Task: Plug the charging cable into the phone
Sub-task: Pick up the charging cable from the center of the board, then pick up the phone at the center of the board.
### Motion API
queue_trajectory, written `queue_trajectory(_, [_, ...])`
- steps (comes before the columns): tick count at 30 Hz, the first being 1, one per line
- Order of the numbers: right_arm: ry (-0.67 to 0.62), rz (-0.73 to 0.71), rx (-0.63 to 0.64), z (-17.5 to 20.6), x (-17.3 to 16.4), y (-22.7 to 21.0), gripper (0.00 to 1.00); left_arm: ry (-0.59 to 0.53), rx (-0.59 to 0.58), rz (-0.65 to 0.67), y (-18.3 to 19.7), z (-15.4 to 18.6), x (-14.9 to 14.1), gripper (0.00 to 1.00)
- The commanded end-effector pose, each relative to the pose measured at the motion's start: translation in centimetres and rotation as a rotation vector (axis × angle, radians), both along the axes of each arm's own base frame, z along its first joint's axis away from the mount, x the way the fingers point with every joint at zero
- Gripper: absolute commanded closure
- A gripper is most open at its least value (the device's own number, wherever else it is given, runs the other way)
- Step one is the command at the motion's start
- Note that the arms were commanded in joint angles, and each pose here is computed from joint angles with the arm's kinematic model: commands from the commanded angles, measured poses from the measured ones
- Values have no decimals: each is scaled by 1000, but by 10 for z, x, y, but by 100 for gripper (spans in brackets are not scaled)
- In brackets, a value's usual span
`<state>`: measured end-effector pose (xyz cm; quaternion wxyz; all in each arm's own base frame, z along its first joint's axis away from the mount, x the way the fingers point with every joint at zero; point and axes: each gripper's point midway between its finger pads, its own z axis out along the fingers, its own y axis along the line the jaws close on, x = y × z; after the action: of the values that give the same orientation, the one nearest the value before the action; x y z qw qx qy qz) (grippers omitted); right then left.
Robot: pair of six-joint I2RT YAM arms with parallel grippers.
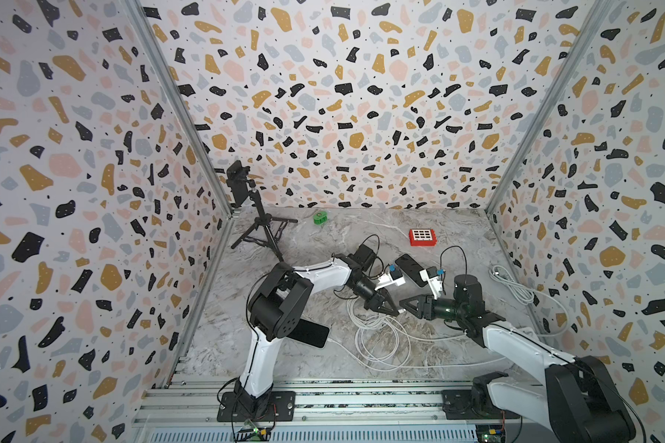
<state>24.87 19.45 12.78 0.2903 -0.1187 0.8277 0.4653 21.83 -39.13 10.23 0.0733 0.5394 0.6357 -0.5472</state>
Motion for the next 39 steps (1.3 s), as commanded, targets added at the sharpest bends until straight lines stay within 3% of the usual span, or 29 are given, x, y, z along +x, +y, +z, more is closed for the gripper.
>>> queue_trajectory(1, [-48, -186, -260, -2, 26, -37, 35, -48, 68, 64, 5, -15, 11, 100])
queue_trajectory(4, [-7, -291, -504, -18, 39, -72, 25, -97, 110, 105, 8, -19, 20, 100])
queue_trajectory(8, [12, -307, -794, -33, 65, -104, 13, -109, 126, 130, 10, -14, 25, 100])
queue_trajectory(11, [4, -255, -916, -42, 89, -110, 1, -97, 159, 167, 10, -17, 29, 100])
queue_trajectory(13, [11, -220, -961, -52, 107, -108, 0, -93, 168, 196, 10, -20, 34, 100])
queue_trajectory(20, [-37, -51, -930, -61, 160, -74, 0, -59, 182, 258, 11, -26, 43, 100])
queue_trajectory(26, [-46, 9, -948, -77, 187, -64, 0, -53, 170, 269, 9, -25, 44, 100])
queue_trajectory(39, [106, 94, -922, -99, 175, -57, 1, -14, 178, 349, 15, -28, 60, 100])
